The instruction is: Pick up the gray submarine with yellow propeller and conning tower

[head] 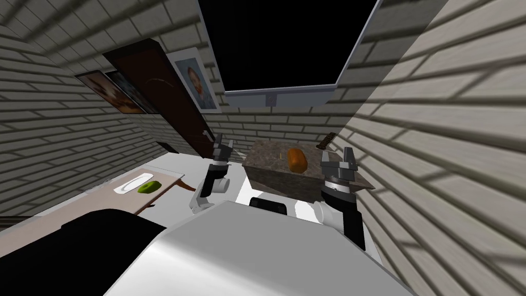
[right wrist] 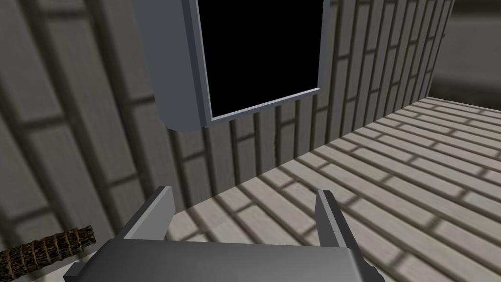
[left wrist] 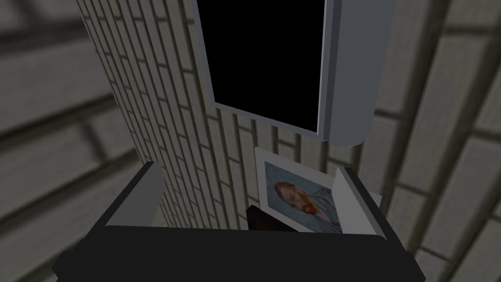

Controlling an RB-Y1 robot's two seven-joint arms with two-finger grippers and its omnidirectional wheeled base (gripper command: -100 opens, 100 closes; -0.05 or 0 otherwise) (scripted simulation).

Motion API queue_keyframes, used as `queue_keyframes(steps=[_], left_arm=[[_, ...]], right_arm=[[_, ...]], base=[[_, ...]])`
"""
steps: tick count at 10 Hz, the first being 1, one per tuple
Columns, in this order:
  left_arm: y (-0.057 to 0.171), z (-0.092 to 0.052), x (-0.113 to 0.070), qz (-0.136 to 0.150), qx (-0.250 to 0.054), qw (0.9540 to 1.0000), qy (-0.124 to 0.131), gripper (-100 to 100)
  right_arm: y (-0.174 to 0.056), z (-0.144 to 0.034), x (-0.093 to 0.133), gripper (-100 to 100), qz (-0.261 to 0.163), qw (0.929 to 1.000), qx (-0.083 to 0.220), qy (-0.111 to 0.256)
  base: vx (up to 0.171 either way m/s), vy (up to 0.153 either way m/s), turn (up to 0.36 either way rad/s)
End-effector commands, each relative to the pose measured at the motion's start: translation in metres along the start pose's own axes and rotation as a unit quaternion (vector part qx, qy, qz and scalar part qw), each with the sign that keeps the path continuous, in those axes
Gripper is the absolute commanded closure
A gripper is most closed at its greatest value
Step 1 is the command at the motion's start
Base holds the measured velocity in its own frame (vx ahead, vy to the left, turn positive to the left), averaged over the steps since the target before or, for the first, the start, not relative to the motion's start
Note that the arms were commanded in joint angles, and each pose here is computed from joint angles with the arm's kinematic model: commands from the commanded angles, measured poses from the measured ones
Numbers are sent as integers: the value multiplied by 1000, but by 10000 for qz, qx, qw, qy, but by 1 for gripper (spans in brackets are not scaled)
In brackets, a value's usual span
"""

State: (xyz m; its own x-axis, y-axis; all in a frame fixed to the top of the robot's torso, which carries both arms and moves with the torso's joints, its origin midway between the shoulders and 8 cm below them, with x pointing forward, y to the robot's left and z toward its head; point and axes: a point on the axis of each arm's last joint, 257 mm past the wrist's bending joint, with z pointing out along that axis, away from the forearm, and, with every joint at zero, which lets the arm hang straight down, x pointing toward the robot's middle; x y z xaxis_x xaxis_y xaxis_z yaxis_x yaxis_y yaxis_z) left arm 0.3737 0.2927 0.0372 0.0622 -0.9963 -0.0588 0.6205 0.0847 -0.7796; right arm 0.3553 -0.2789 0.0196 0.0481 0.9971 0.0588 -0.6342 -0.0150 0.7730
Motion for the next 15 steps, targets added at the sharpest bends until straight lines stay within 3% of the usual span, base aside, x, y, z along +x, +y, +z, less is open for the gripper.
queue_keyframes(steps=[1,2,5,6,9,15], left_arm=[[8,1,-2,-114,-142,9998,-37,-100],[18,5,-7,-319,-284,9990,-94,-100],[33,8,-13,-535,-539,9969,-192,-100],[42,12,-19,-736,-670,9947,-268,-100],[59,14,-25,-984,-941,9899,-401,-100],[98,18,-44,-1686,-1528,9704,-806,-100]], right_arm=[[0,0,0,0,0,10000,0,0],[0,0,0,0,0,10000,0,0],[0,0,0,0,0,10000,0,0],[0,0,0,0,0,10000,0,0],[0,0,0,0,0,10000,0,0],[0,0,0,0,0,10000,0,0]], base=[[-14,-20,-10],[-20,-28,-22],[-18,-25,-15],[-19,-30,-15],[-18,-29,-13],[-16,-29,-5]])
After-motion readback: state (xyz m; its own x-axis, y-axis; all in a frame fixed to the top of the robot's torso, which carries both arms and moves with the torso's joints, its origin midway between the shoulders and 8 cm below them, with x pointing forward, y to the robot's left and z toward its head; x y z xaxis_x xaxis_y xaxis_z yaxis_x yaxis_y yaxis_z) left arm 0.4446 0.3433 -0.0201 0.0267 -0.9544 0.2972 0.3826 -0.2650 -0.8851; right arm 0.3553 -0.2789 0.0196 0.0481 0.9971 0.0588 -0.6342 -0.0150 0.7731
